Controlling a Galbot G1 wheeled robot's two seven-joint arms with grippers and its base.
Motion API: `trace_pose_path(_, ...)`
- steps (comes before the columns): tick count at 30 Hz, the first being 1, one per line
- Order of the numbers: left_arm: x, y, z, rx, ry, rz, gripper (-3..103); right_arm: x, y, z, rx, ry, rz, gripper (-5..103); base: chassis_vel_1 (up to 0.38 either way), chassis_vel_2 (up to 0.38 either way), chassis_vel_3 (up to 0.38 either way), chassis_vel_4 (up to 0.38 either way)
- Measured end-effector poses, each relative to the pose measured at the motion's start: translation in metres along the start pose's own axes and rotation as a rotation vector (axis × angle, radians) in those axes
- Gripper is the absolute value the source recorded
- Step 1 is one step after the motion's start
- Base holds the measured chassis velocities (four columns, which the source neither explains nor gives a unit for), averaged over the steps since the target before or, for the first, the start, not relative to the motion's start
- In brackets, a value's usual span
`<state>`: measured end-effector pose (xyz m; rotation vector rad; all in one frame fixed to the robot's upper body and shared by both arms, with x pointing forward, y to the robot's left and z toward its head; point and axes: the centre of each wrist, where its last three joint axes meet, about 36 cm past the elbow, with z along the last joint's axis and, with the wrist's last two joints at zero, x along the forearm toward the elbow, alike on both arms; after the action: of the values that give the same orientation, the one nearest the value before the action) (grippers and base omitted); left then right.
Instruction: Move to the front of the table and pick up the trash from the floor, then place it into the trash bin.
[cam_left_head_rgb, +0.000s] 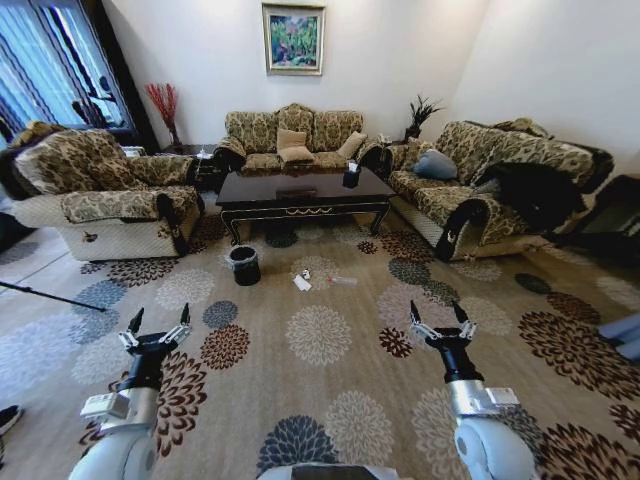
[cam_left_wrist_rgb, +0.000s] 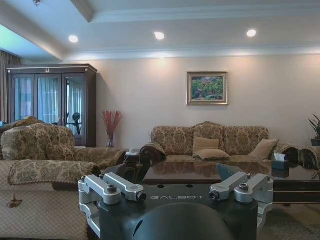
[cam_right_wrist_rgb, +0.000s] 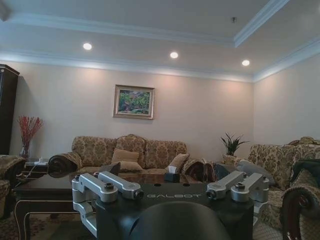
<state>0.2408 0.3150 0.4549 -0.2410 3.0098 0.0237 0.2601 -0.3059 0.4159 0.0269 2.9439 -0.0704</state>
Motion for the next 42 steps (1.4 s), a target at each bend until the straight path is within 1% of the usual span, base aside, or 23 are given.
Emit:
trace_pose_path(17, -0.0021, -0.0003, 0.0033, -0.001, 0.001, 0.001, 100, 0.0009, 0.0006, 0.0072, -0.001, 0.018, 0.007, 100, 0.0, 0.0, 0.0, 0.0)
trace_pose_path(31, 0.0039, -0.0012, 0.0006, -0.001, -0.004, 0.0, 100, 0.0052, 0.0022, 0.0005, 0.006, 0.004, 0.006, 100, 0.0, 0.0, 0.0, 0.0)
trace_pose_path(42, 0.0052, -0.0016, 0.0013, -0.003, 0.0, -0.002, 100, 0.0069, 0.0029, 0.0027, 0.011, 0.005, 0.006, 100, 0.0, 0.0, 0.0, 0.0)
